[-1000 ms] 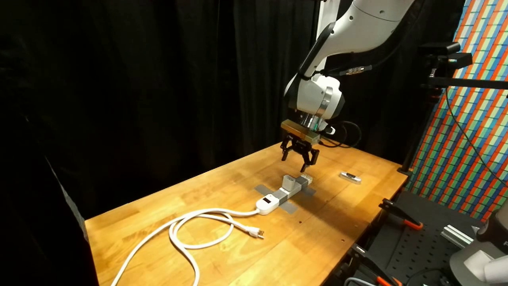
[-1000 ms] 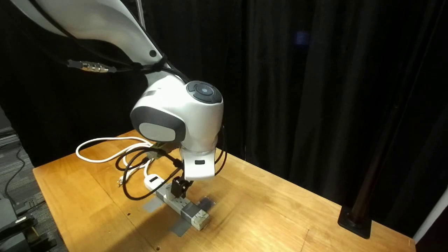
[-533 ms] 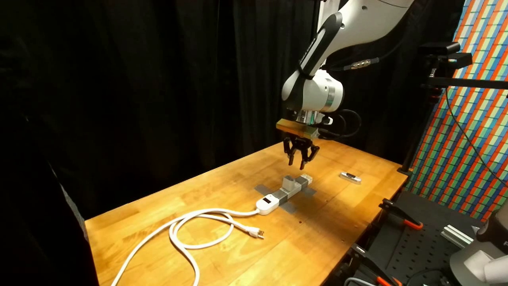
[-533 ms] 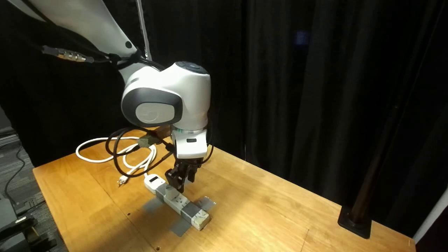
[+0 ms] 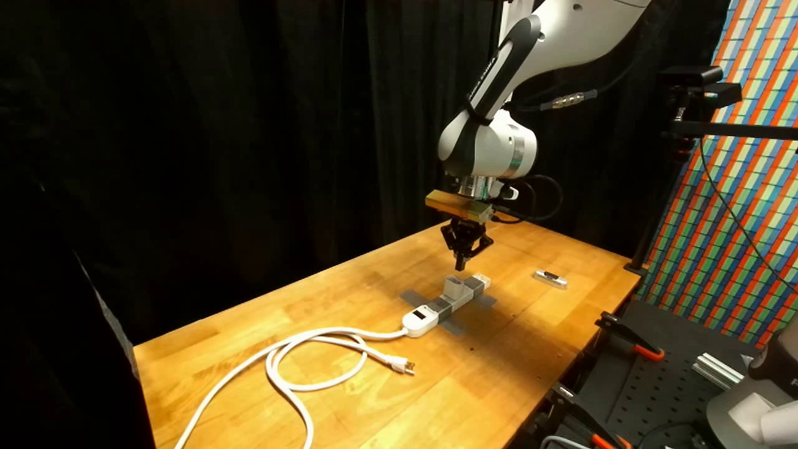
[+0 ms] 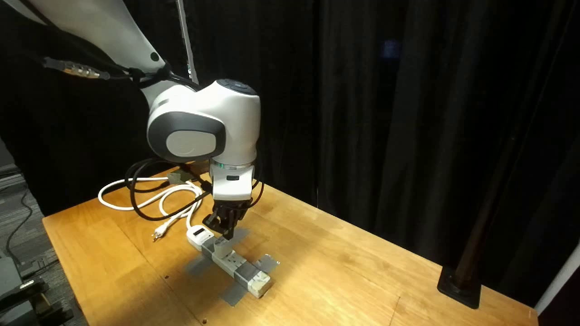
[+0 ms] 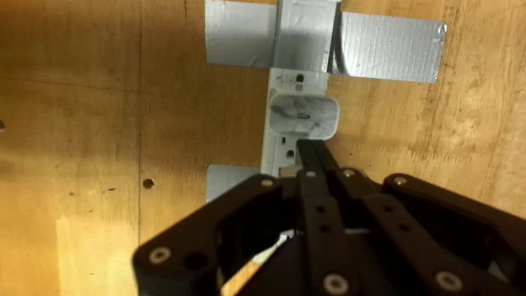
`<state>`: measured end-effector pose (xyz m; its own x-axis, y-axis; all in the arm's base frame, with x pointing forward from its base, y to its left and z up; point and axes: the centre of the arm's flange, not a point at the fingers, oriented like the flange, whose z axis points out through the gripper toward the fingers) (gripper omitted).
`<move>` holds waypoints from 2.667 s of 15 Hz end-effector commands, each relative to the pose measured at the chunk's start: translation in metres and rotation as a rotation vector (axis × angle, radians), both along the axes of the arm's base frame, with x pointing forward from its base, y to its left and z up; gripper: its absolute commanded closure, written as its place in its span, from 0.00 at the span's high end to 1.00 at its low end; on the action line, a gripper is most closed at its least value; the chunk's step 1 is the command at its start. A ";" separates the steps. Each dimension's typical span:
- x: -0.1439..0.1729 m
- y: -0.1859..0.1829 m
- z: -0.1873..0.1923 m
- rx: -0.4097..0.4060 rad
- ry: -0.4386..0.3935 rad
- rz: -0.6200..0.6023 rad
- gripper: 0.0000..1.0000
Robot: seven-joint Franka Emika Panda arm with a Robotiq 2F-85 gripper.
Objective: Pick up the charger head from the table and put it on the adapter
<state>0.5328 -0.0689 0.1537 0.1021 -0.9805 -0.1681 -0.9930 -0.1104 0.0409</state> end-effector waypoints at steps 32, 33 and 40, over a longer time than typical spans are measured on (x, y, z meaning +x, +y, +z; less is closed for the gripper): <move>-0.060 0.053 -0.063 0.056 -0.025 -0.132 0.05; -0.060 0.052 -0.066 0.050 -0.026 -0.131 0.07; -0.045 0.019 -0.065 0.070 -0.021 -0.179 0.05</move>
<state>0.5014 -0.0374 0.1303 -0.0397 -0.9764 -0.2121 -0.9968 0.0535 -0.0599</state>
